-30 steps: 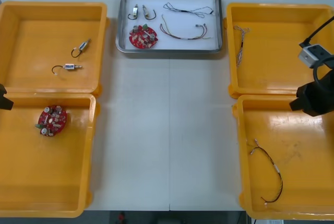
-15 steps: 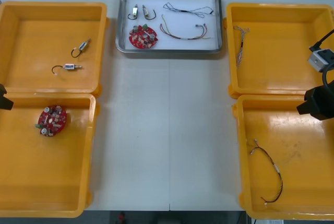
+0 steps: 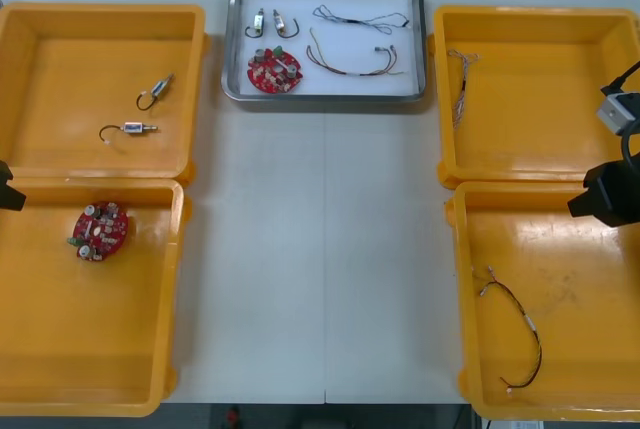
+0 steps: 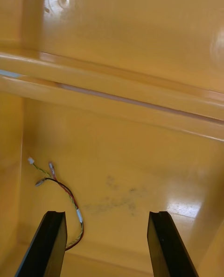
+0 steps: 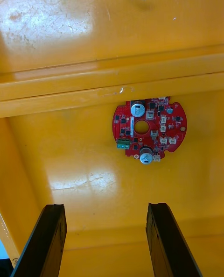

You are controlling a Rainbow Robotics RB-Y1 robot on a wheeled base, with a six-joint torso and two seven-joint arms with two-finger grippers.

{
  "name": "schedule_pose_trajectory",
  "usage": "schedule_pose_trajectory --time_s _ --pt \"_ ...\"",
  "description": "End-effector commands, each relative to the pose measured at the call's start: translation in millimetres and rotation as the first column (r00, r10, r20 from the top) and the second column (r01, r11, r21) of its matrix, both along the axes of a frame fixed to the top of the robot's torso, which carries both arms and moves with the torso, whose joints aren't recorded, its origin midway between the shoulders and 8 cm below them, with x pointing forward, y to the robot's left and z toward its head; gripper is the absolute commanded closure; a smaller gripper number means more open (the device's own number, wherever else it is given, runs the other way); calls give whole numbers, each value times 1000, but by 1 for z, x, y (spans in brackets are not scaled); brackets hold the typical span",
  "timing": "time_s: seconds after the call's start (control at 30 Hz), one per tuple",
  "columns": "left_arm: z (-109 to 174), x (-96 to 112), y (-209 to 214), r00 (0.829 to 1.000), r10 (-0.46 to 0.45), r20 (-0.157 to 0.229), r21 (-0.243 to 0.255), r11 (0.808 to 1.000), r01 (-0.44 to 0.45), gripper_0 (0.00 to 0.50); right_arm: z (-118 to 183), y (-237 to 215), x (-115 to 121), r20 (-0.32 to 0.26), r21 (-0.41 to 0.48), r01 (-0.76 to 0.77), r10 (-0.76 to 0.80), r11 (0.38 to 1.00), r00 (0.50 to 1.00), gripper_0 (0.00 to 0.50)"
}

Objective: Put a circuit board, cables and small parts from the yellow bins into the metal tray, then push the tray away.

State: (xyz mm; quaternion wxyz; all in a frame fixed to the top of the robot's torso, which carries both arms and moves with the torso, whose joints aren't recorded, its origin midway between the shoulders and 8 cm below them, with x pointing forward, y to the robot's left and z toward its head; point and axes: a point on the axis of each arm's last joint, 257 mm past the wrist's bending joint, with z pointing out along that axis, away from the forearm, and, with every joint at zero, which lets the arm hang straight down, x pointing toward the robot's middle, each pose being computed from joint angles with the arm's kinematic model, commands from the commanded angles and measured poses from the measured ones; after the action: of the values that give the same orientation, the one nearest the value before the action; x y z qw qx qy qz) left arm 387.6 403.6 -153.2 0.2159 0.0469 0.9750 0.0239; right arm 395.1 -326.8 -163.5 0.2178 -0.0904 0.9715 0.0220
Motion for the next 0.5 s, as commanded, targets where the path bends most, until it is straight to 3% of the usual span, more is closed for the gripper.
schedule_pose_trajectory --time_s 0.03,0.5 --pt "13 -5 12 997 66 26 3 998 -66 0 10 -21 -1 5 -35 88 -87 996 996 0" --pt "13 -5 12 997 66 26 3 998 -66 0 18 -40 -5 26 -82 149 -147 985 989 0"
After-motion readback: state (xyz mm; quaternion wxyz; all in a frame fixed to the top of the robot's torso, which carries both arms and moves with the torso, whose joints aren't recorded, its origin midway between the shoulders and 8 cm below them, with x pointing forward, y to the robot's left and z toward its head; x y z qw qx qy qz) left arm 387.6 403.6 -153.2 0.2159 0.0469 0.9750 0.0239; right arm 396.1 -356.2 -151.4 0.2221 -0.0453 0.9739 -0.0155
